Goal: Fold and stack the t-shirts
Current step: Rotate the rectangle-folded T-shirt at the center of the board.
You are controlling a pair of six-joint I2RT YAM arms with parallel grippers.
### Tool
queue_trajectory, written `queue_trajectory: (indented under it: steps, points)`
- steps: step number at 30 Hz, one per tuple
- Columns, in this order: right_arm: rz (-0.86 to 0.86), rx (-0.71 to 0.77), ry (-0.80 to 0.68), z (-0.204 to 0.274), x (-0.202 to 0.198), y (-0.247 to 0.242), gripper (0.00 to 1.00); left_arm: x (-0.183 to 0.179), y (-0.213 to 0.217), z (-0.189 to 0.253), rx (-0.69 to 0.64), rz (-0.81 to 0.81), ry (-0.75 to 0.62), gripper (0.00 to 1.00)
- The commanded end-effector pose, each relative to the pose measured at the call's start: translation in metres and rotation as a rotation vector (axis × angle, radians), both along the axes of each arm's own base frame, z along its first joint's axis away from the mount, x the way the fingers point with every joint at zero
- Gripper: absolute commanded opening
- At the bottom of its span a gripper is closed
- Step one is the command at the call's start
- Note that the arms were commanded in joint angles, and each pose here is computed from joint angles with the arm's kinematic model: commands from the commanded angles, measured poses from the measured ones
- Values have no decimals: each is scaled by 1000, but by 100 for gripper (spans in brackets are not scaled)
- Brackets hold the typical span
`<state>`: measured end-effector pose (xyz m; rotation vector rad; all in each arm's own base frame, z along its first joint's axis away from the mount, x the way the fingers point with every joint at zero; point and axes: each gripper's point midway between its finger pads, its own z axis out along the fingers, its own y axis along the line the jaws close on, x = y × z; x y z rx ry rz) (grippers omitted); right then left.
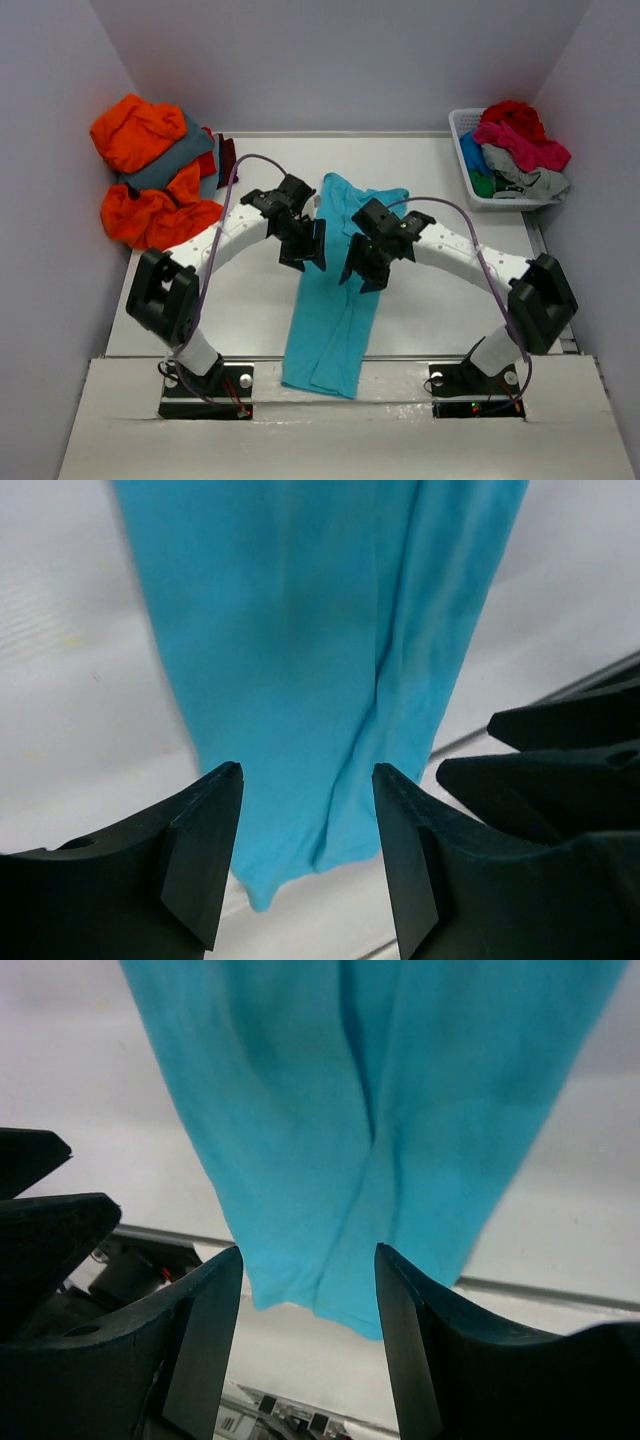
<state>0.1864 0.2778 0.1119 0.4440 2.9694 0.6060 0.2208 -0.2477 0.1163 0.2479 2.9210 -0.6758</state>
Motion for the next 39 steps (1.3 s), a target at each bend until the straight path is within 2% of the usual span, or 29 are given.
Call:
queue_trajectory:
  steps: [1,7,13,19,29,39]
  points:
    - [59,-23,-111,11,56,-2,61,56,-5,15,-13,-7,-108,65]
    - [-45,33,-163,28,131,-29,60,109,1,11,-36,65,-108,64]
    - [-100,44,-218,47,186,-53,59,153,0,16,-51,107,-125,64]
    - [-119,55,-270,66,224,-67,59,189,-8,21,-81,138,-151,64]
    - [-126,61,-214,36,244,-70,58,222,-15,9,-63,138,-197,64]
    - [-164,47,-238,40,265,-93,59,243,-15,4,-78,150,-220,64]
